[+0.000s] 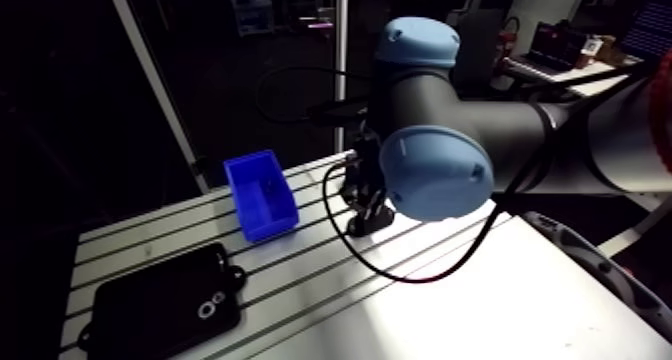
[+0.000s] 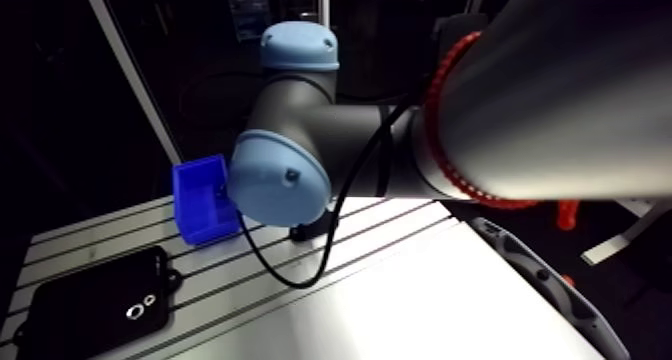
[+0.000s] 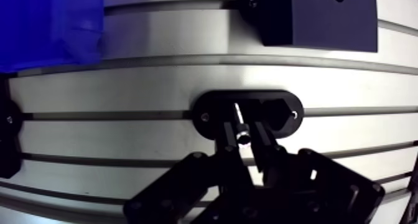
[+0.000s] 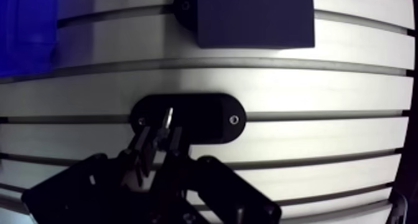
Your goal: Pick up the M10 bolt and insert it into the hole until fully seated.
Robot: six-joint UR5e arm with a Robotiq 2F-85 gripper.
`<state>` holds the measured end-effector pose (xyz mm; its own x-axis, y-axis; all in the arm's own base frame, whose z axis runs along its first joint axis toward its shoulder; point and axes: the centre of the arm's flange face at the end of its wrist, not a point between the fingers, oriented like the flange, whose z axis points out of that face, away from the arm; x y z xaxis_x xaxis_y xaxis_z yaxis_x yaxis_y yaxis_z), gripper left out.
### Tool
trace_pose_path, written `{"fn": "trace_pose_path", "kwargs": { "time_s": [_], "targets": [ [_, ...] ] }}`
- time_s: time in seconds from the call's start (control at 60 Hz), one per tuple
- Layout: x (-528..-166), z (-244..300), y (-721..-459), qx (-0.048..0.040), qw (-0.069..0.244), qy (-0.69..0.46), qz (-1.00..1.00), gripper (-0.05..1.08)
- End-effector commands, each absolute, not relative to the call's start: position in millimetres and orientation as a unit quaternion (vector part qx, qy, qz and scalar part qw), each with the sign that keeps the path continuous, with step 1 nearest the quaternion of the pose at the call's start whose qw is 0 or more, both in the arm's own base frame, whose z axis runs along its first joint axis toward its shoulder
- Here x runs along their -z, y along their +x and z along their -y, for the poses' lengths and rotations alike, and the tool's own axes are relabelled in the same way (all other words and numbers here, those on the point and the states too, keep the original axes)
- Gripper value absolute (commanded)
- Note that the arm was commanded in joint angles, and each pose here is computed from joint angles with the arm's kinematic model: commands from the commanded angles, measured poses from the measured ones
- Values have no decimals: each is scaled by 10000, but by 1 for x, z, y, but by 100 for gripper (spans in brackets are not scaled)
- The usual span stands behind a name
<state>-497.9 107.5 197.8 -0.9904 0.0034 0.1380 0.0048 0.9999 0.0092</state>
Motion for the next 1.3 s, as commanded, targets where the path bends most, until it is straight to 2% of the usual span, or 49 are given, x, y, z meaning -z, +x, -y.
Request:
{"fn": "trace_pose_path", "kwargs": {
  "time_s": [0.017, 0.267, 0.383, 0.483, 0.583, 0.717, 0.817, 0.85, 0.917, 0.983, 1.0, 1.017, 1.033, 1.05, 1.083, 1.167, 1.3],
  "targets": [
    [-200, -109, -500, 64, 721, -24, 9974, 77],
    [-217, -109, -505, 102, 875, 6, 9961, 83],
    [-233, -109, -507, 155, 991, 18, 9950, 87],
    [-241, -109, -510, 126, 986, 28, 9950, 90],
    [-256, -110, -515, 72, 1066, -6, 9943, 97],
    [-282, -113, -522, 84, 1157, -38, 9932, 106],
    [-304, -119, -532, 2, 988, -160, 9950, 108],
    [-320, -124, -541, -80, 840, -372, 9957, 108],
    [-328, -127, -545, -104, 774, -485, 9958, 108],
    [-343, -134, -553, -125, 595, -669, 9959, 108],
    [-350, -137, -557, -127, 453, -727, 9962, 108],
    [-356, -141, -560, -111, 289, -767, 9966, 108],
    [-356, -141, -560, -111, 289, -767, 9966, 108],
    [-361, -145, -564, -94, 151, -789, 9967, 108],
    [-369, -147, -566, -67, 56, -812, 9967, 108],
    [-386, -151, -575, -70, -50, -844, 9964, 108],
    [-401, -165, -598, -204, -457, -942, 9943, 108]
  ]
}}
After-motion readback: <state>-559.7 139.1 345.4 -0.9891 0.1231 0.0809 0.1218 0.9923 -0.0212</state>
